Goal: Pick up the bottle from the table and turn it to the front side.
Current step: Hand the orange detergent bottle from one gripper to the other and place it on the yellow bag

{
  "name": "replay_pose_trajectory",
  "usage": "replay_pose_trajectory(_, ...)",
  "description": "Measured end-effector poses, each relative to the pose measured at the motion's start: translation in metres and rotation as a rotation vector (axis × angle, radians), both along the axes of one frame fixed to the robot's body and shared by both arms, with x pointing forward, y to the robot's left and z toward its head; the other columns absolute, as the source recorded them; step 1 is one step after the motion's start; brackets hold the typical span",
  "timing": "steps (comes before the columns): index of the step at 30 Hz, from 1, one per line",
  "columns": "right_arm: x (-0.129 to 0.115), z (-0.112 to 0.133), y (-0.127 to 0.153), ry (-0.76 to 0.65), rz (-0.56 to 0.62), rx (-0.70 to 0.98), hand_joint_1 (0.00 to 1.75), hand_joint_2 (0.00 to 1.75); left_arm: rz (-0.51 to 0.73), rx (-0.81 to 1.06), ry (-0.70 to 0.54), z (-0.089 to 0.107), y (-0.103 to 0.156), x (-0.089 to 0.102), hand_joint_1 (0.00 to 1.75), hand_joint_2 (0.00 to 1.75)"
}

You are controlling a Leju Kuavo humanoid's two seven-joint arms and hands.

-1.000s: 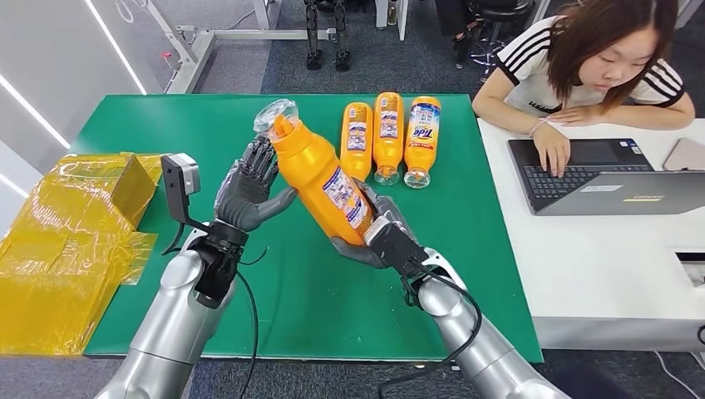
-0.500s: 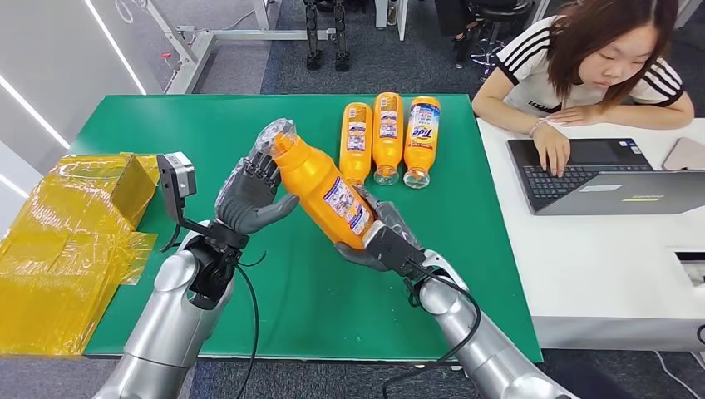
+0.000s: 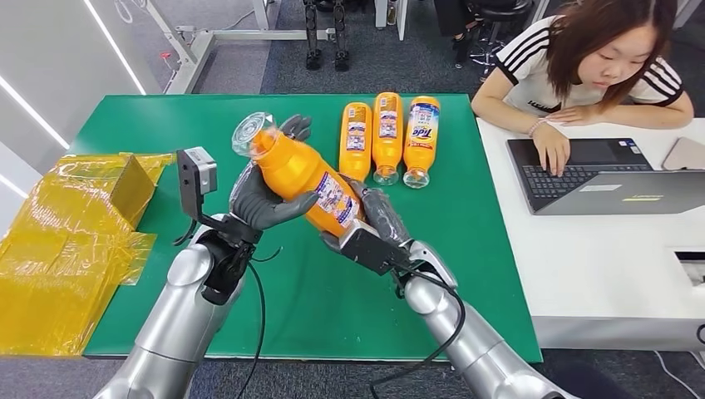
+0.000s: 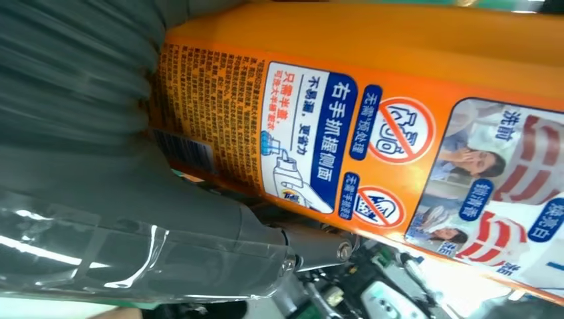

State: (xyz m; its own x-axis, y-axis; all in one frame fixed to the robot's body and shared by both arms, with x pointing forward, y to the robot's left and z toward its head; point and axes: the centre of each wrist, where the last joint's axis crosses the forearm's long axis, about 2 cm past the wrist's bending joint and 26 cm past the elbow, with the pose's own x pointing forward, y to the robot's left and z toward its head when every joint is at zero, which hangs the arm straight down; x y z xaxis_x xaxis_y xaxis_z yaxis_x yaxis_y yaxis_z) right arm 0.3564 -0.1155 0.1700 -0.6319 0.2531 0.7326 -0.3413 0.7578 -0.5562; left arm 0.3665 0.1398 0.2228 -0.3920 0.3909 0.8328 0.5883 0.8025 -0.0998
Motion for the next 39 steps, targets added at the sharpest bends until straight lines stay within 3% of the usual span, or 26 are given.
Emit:
replay_pose_trajectory(9, -0.003, 0.007, 0.006, -0.044, 0.017, -0.009, 1.74, 1.75, 0.038, 0.038, -0.015, -0.002, -0.003, 0.002, 0.00, 1.75)
replay_pose_trajectory(10, -0.004, 0.007, 0.006, -0.046, 0.019, -0.013, 1.74, 1.75, 0.045, 0.045, -0.020, -0.002, -0.003, 0.003, 0.30, 1.75)
replay_pose_trajectory(13, -0.004, 0.007, 0.007, -0.049, 0.025, -0.026, 1.72, 1.75, 0.052, 0.059, -0.024, -0.001, -0.002, 0.005, 1.61, 1.75)
replay_pose_trajectory(14, -0.004, 0.006, 0.008, -0.049, 0.026, -0.030, 1.71, 1.75, 0.052, 0.062, -0.022, -0.001, -0.001, 0.007, 1.75, 1.75)
replay_pose_trajectory(35, -0.003, 0.000, 0.010, -0.039, 0.040, -0.056, 1.65, 1.75, 0.052, -0.037, 0.015, -0.010, 0.002, 0.003, 1.75, 1.75)
replay_pose_trajectory(36, -0.003, 0.000, 0.010, -0.038, 0.040, -0.056, 1.59, 1.75, 0.053, -0.040, 0.014, -0.010, 0.002, 0.003, 1.75, 1.75)
replay_pose_trajectory(37, -0.003, 0.000, 0.010, -0.036, 0.040, -0.056, 1.37, 1.75, 0.057, -0.052, 0.013, -0.011, 0.002, 0.002, 1.75, 1.75)
replay_pose_trajectory(39, -0.004, 0.000, 0.010, -0.026, 0.037, -0.057, 0.56, 1.75, 0.080, -0.104, 0.016, -0.012, 0.003, -0.001, 1.75, 1.75)
